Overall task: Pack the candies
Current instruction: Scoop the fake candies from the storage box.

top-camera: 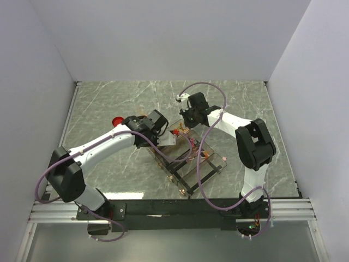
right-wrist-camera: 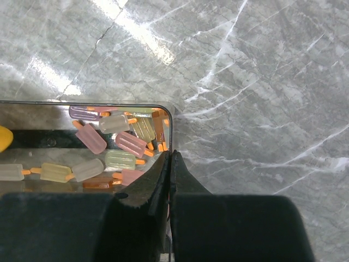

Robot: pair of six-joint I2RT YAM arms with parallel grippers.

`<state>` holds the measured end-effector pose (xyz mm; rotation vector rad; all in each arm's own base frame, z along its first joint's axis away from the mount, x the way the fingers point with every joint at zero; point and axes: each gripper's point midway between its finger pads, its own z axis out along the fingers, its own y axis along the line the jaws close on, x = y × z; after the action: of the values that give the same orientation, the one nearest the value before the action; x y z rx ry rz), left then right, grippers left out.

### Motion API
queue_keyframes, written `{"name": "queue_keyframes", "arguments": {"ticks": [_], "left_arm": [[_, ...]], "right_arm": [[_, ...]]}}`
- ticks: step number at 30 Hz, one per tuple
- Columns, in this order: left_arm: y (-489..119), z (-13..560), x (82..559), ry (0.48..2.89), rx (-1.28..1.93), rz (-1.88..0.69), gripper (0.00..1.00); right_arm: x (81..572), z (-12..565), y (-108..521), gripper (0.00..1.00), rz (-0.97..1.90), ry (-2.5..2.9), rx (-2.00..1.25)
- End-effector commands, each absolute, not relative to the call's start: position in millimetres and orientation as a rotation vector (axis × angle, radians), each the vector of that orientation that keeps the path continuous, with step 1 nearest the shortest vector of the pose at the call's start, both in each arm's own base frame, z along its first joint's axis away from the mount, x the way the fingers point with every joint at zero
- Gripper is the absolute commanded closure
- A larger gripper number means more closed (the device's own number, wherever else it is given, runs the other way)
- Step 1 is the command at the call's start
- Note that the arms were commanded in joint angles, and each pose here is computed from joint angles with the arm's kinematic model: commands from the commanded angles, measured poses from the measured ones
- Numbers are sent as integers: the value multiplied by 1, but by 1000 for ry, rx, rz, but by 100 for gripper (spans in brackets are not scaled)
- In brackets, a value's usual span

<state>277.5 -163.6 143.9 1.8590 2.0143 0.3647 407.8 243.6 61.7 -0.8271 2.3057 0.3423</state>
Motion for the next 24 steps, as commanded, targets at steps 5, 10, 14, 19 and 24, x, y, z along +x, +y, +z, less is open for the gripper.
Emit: {"name": "queue_keyframes", "arguments": {"ticks": [5, 10, 14, 19, 24], "left_arm": [[-167, 152, 280, 1944, 2019, 537, 99], [-175, 143, 266, 1935, 2117, 547, 99], [-178, 141, 262, 1932, 2156, 559, 99], [-198, 143, 258, 1935, 2137, 443, 99], [-229, 145, 252, 1974, 2060, 223, 99]], "right_arm": [[414, 92, 258, 96, 389, 2191, -816], [412, 91, 261, 96, 414, 2186, -809], [413, 92, 262, 96, 421, 2172, -802], [412, 89, 264, 96, 437, 2176, -799], [411, 87, 263, 96, 441, 2185, -791]]}}
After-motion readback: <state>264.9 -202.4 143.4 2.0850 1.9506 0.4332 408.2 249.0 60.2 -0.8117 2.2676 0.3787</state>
